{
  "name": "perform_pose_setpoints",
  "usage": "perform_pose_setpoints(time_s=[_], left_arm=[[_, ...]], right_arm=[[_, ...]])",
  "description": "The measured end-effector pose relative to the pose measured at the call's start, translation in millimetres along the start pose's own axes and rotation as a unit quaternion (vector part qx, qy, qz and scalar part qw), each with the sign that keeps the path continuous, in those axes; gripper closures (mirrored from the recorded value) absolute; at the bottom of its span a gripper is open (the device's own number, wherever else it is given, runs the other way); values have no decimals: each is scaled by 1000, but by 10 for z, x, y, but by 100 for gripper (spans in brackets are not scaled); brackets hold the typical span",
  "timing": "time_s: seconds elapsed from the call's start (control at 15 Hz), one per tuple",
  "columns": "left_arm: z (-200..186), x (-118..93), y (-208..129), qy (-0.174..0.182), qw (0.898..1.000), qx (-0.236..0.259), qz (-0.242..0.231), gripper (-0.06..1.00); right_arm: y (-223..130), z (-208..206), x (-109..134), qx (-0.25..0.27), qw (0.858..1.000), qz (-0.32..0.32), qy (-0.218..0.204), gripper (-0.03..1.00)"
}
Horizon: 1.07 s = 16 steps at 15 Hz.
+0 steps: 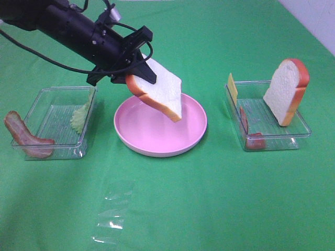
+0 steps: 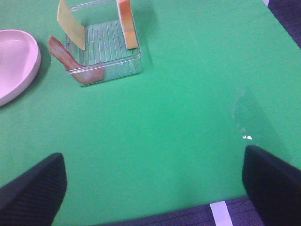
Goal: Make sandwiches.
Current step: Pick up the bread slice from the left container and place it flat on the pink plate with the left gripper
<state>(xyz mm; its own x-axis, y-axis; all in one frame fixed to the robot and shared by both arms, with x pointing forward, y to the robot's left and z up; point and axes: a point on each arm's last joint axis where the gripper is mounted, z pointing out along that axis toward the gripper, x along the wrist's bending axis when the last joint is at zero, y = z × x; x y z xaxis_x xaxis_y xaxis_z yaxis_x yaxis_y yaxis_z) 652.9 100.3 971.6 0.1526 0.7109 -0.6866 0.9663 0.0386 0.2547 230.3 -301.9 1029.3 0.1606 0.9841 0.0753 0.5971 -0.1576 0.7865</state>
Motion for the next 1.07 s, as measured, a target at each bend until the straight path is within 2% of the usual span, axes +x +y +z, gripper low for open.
perform_pose_setpoints(time_s=[0.27,0.53,1.07], left_arm=[[399,-15,-11,1,1000,20,-14,75],[429,12,5,10,1000,13,-17,75],[605,191,-48,27,998,34,-37,75]], right_arm=[[0,0,0,0,1000,0,0,-1],[0,0,0,0,1000,0,0,-1],[0,0,0,0,1000,0,0,-1]])
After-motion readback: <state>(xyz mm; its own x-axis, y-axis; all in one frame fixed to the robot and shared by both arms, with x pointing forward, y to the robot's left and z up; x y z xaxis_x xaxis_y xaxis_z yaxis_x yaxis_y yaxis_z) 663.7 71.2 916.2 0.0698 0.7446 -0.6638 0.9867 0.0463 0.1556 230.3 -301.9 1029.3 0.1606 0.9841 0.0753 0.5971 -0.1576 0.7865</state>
